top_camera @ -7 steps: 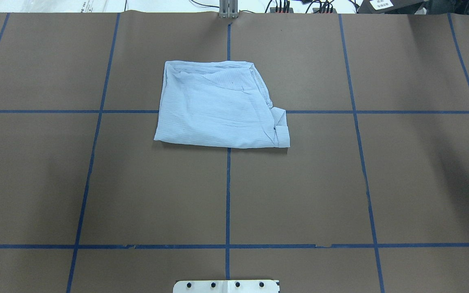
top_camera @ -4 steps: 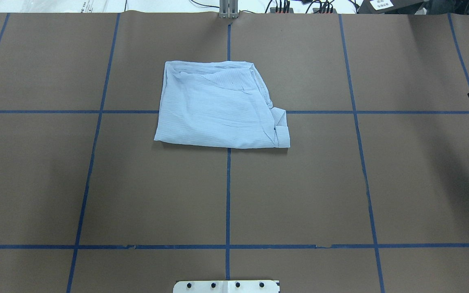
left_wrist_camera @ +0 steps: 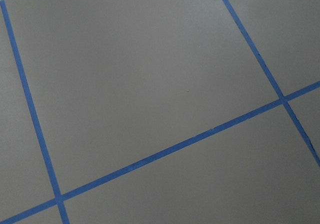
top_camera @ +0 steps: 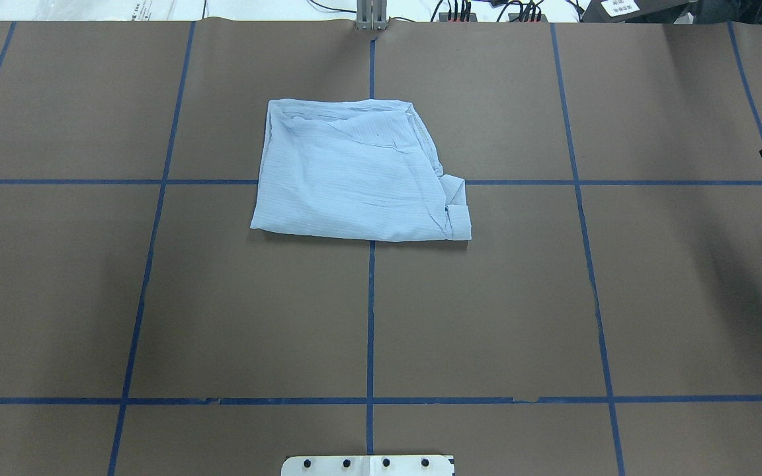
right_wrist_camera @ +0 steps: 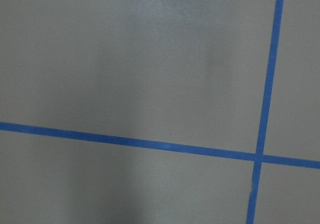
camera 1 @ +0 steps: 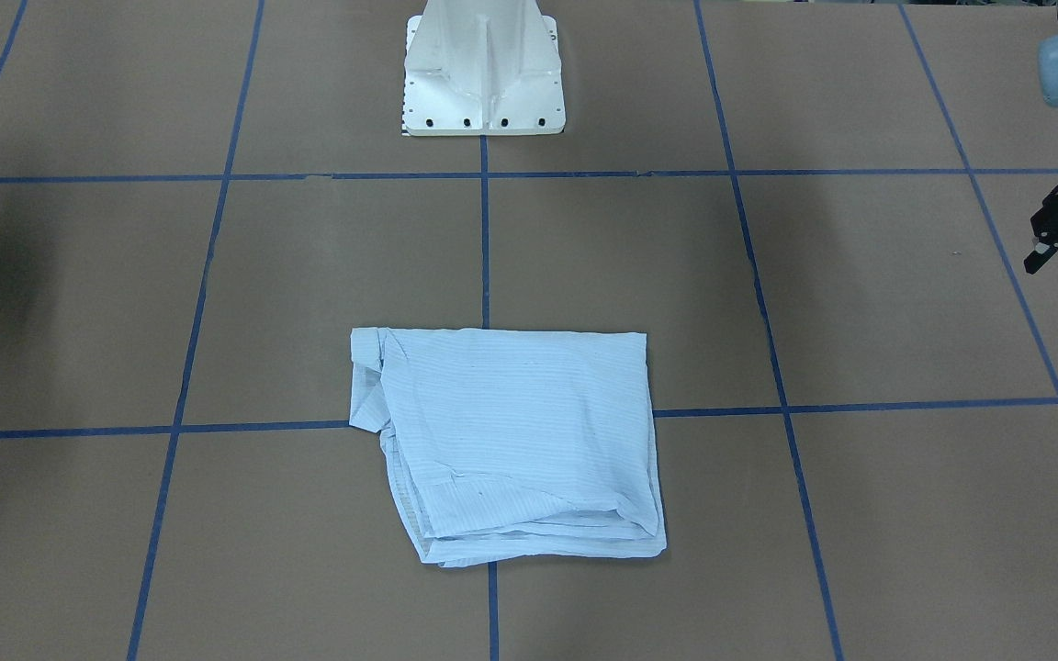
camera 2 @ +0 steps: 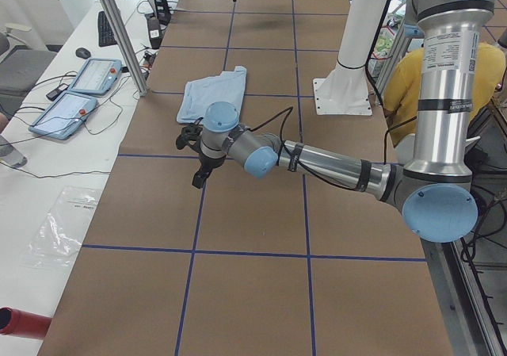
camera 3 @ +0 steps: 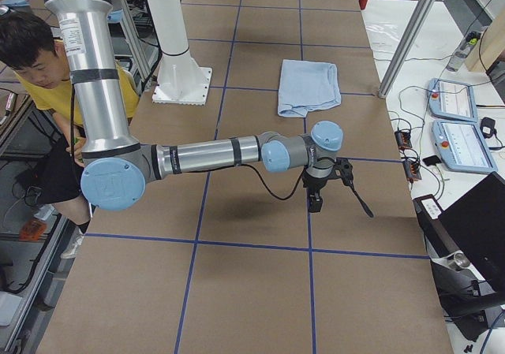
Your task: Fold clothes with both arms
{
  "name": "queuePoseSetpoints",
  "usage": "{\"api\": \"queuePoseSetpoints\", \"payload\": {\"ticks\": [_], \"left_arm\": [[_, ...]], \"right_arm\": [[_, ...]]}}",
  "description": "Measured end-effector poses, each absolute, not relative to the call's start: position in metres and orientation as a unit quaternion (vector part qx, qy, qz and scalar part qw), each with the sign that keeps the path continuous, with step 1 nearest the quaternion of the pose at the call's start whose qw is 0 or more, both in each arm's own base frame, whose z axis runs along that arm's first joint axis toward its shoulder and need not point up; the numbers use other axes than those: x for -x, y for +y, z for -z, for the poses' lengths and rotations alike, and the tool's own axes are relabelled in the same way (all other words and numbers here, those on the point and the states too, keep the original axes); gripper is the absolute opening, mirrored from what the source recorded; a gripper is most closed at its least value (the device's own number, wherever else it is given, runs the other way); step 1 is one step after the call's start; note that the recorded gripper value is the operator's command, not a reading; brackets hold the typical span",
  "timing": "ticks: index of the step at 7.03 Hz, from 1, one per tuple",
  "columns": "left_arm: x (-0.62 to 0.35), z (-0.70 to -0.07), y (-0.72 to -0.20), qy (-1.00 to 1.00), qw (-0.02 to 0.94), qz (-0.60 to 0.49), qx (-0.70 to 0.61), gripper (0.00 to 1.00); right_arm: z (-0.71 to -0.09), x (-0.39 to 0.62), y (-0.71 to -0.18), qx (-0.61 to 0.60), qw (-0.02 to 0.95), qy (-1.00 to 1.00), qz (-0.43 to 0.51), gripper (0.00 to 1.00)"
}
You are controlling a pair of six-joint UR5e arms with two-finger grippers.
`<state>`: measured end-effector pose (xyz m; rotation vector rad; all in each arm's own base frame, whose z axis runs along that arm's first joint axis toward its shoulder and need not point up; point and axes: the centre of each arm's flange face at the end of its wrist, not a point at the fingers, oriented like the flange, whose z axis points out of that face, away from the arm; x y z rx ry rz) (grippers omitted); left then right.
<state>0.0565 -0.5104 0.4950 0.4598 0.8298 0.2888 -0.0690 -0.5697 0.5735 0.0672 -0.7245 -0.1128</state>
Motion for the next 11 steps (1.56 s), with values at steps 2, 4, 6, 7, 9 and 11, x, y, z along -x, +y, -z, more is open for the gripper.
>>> {"api": "queuePoseSetpoints", "payload": {"ticks": [2,4,6,7,9,11], "left_arm": [[-0.058,-0.483,-0.517,0.399,0.876,-0.143,-0.231,1.00],[-0.059,-0.481,-0.518,0.400,0.875,-0.144,-0.233,1.00],[-0.059,-0.481,-0.519,0.399,0.875,-0.144,-0.233,1.00],[-0.059,-0.483,-0.519,0.398,0.876,-0.143,-0.232,1.00],[-0.059,-0.489,-0.520,0.397,0.878,-0.142,-0.227,1.00],[-0.058,-0.493,-0.520,0.397,0.879,-0.141,-0.225,1.00]], "right_arm": [[-0.565,0.070,-0.564,-0.036,0.927,-0.368,0.058,1.00],[-0.564,0.070,-0.563,-0.037,0.926,-0.371,0.059,1.00],[-0.560,0.070,-0.564,-0.041,0.926,-0.371,0.061,1.00],[-0.558,0.070,-0.564,-0.043,0.926,-0.371,0.062,1.00],[-0.557,0.071,-0.565,-0.044,0.926,-0.371,0.063,1.00],[-0.557,0.072,-0.564,-0.043,0.926,-0.370,0.063,1.00]]}}
